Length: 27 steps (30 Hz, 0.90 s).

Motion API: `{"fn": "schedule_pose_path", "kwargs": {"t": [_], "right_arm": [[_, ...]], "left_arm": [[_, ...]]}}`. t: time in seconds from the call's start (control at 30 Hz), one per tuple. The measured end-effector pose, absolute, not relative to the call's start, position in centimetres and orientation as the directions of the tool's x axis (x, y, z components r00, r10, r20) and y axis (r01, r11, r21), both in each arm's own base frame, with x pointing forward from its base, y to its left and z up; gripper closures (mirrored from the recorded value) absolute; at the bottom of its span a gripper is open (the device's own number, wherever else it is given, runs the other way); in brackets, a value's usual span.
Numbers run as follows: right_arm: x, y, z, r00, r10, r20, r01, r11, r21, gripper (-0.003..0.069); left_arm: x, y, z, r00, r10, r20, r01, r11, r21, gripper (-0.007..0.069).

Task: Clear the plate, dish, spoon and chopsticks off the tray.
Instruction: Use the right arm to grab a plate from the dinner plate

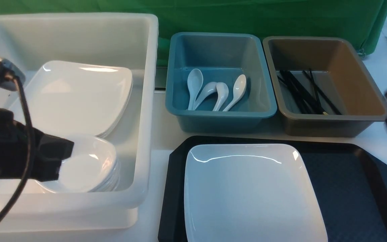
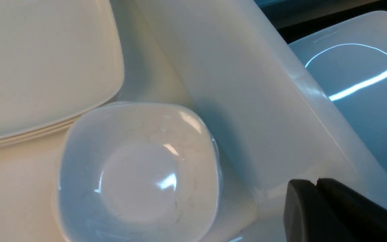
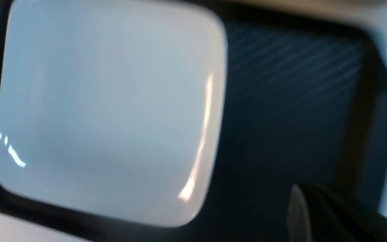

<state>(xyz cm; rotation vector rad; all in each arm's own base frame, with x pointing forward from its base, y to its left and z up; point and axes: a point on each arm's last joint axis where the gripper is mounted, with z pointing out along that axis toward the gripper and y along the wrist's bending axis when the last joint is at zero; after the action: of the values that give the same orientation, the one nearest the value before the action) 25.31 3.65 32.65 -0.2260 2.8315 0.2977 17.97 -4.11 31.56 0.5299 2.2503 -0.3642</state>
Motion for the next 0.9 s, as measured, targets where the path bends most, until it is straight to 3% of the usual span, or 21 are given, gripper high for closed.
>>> {"fn": "schedule_pose_path", "kwargs": {"t": [0.13,0.27,0.4,0.83,0.9], "right_arm": [[24.2,4.4,26.3,-0.974,-0.089,-0.208,-0.151,0.941,0.302,0.0464],[23.2,4.7,21.2,-0.99,-0.055,-0.128,-0.098,0.929,0.357,0.0214],[22.9,4.8,18.8,-0.997,-0.026,-0.074,-0.052,0.925,0.376,0.0116],[24.0,7.3,15.2,-0.998,-0.068,-0.02,-0.07,0.904,0.421,0.0109],[24.1,8.1,15.1,-0.995,-0.092,-0.029,-0.095,0.902,0.421,0.0147]], "left_arm": [[18.9,-5.7,32.1,-0.59,0.336,-0.734,0.554,0.83,-0.065,0.0613],[19.7,-8.1,32.9,-0.563,0.445,-0.696,0.618,0.786,0.002,0.0613],[19.9,-9.4,32.7,-0.587,0.472,-0.658,0.607,0.794,0.028,0.0613],[19.8,-9.4,32.5,-0.623,0.469,-0.626,0.58,0.814,0.034,0.0613],[19.8,-9.4,32.5,-0.624,0.468,-0.626,0.578,0.815,0.033,0.0613]]}}
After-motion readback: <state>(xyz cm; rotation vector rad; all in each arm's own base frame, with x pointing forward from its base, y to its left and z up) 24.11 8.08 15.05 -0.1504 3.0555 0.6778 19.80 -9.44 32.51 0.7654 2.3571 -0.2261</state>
